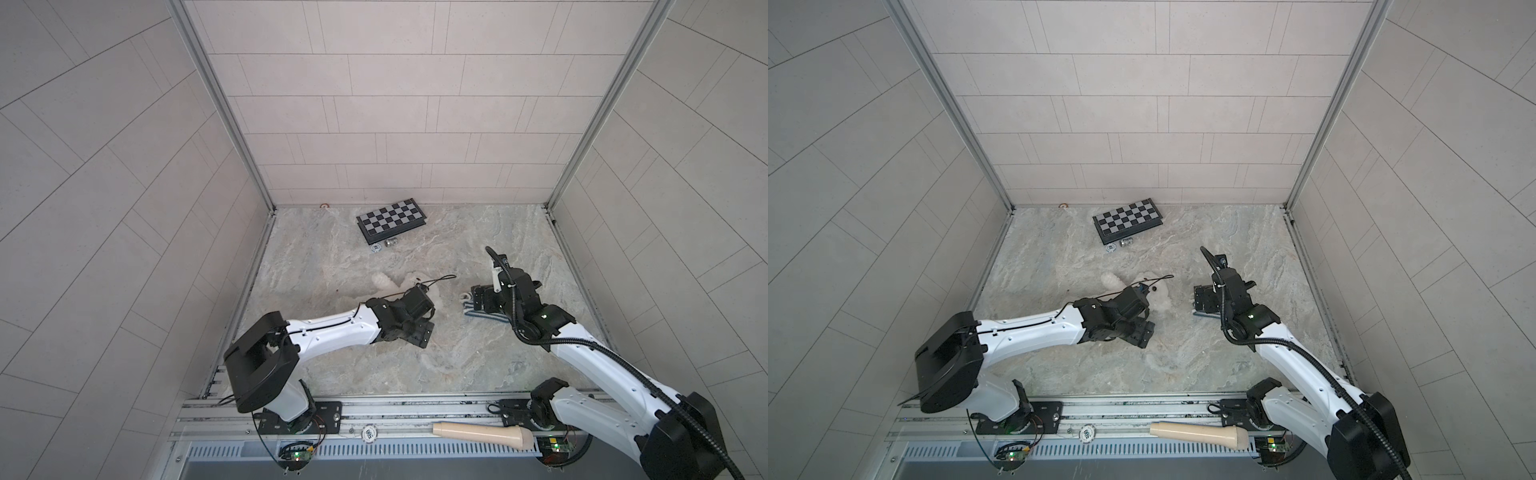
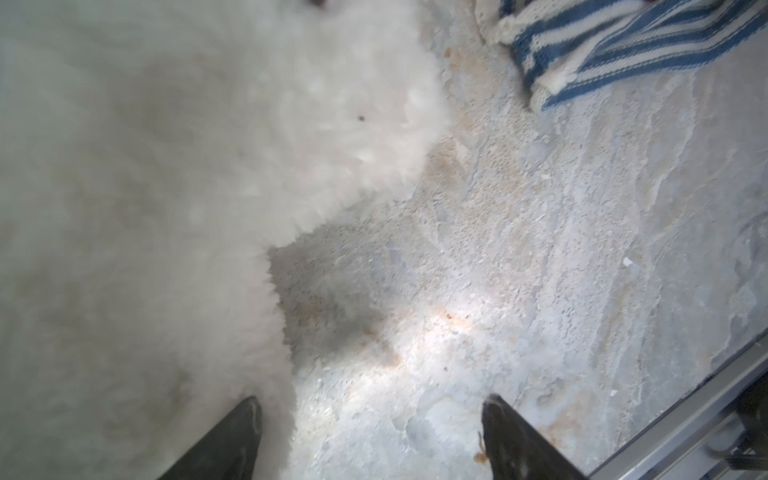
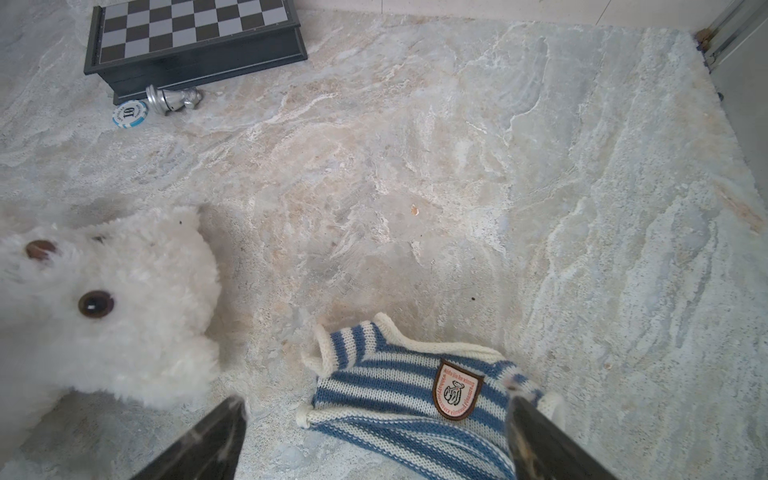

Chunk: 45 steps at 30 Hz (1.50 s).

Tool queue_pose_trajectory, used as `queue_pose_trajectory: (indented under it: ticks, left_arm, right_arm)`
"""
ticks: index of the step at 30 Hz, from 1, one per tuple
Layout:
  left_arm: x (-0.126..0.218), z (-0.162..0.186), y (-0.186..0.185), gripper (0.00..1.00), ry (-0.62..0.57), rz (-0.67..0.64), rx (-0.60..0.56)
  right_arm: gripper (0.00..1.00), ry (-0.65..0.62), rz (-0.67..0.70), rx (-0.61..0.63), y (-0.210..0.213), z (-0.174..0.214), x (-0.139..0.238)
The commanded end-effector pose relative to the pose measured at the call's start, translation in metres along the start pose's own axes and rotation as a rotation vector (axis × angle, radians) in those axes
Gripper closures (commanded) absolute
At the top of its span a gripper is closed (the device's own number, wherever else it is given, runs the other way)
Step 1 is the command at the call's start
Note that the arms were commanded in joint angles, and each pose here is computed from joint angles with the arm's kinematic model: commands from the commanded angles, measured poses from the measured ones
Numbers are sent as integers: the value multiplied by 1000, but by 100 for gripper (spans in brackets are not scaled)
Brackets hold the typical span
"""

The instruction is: Dress the teddy bear

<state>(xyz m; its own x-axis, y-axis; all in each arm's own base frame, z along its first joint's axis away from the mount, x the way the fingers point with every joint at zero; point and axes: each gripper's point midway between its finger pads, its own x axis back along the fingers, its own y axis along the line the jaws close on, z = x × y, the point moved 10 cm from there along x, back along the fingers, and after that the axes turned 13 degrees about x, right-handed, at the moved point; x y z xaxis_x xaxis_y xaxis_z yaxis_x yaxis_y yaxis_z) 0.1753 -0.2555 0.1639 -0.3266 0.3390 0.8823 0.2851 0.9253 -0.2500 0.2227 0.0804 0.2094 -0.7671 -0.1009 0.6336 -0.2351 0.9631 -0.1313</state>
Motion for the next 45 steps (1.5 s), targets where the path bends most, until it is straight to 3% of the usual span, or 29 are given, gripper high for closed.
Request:
queue_pose_trajectory:
  ticks: [1, 4, 7, 17, 25, 31, 36, 39, 45]
  left_arm:
    - [20, -1, 4, 15, -51, -2, -29]
    - [35, -15, 4, 12, -99, 0, -66]
    - [43, -32, 15, 0, -121, -61, -60]
    - [18, -71, 56, 0, -99, -48, 30]
    - [-6, -54, 54, 0, -9, 7, 49]
    - [-4, -27, 44, 7, 48, -77, 3]
    - [13, -24, 39, 14, 20, -160, -45]
    - [26, -30, 34, 14, -19, -170, -110]
    - [26, -37, 29, 4, -115, -186, -294]
  right_arm:
    - [2, -15, -25, -21, 2, -7, -1]
    - [2, 1, -52, -17, 5, -8, -6]
    - [2, 16, -81, -12, 8, -9, -8]
    - [3, 37, -97, -2, 9, -6, -6]
    - [2, 36, -82, 13, 6, -6, -1]
    - [2, 47, -90, 15, 9, -4, -8]
    - [2, 52, -98, 14, 10, -5, -12]
    - [2, 52, -99, 19, 10, -7, -13]
    - [2, 38, -112, 7, 12, -9, -14]
